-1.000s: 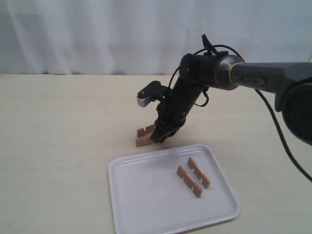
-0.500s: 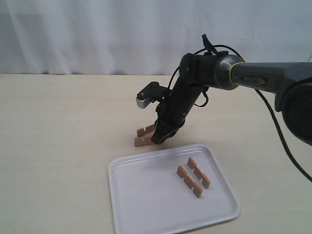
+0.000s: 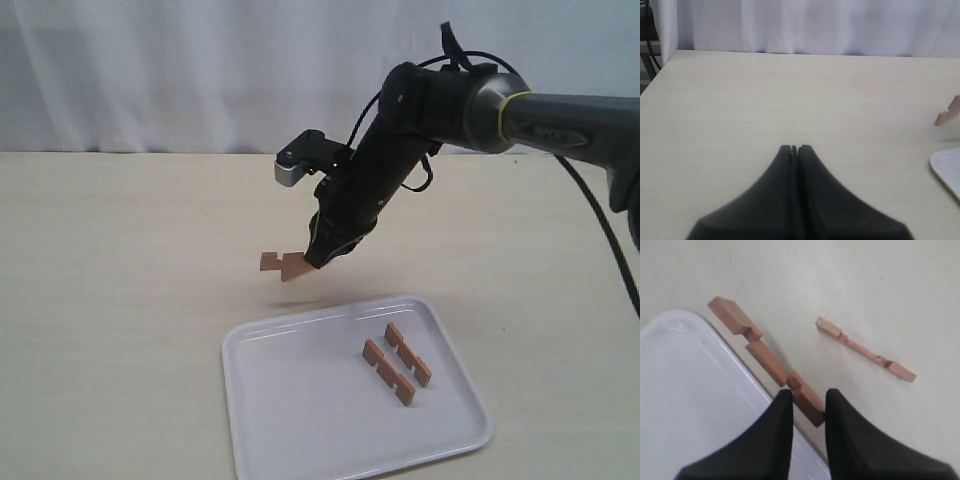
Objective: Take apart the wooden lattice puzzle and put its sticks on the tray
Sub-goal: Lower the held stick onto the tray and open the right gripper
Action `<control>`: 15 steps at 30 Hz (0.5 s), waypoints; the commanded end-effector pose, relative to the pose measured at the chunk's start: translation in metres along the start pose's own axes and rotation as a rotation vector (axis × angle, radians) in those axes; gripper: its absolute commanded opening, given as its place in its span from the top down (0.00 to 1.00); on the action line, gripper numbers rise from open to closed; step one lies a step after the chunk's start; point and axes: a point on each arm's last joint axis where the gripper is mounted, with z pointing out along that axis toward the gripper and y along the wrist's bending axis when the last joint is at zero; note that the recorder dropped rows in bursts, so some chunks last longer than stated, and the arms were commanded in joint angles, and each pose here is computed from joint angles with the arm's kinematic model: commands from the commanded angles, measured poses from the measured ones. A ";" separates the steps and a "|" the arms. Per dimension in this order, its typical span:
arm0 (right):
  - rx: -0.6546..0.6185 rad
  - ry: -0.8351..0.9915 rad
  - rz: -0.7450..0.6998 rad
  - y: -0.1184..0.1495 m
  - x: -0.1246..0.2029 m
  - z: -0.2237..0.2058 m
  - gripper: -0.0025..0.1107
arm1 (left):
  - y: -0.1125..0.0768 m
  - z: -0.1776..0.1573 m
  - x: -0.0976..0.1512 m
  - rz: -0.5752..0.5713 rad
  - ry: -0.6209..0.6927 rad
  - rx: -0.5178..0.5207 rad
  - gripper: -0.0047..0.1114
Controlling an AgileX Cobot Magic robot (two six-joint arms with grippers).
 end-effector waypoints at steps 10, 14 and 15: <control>-0.087 0.058 0.085 0.032 0.015 -0.033 0.94 | 0.000 0.000 0.000 0.006 -0.006 -0.002 0.96; -0.083 0.068 0.095 0.050 0.032 -0.029 0.94 | 0.000 0.000 0.000 0.006 -0.006 -0.002 0.96; -0.080 0.070 0.101 0.055 0.036 -0.027 0.94 | 0.000 0.000 0.000 0.006 -0.006 -0.002 0.96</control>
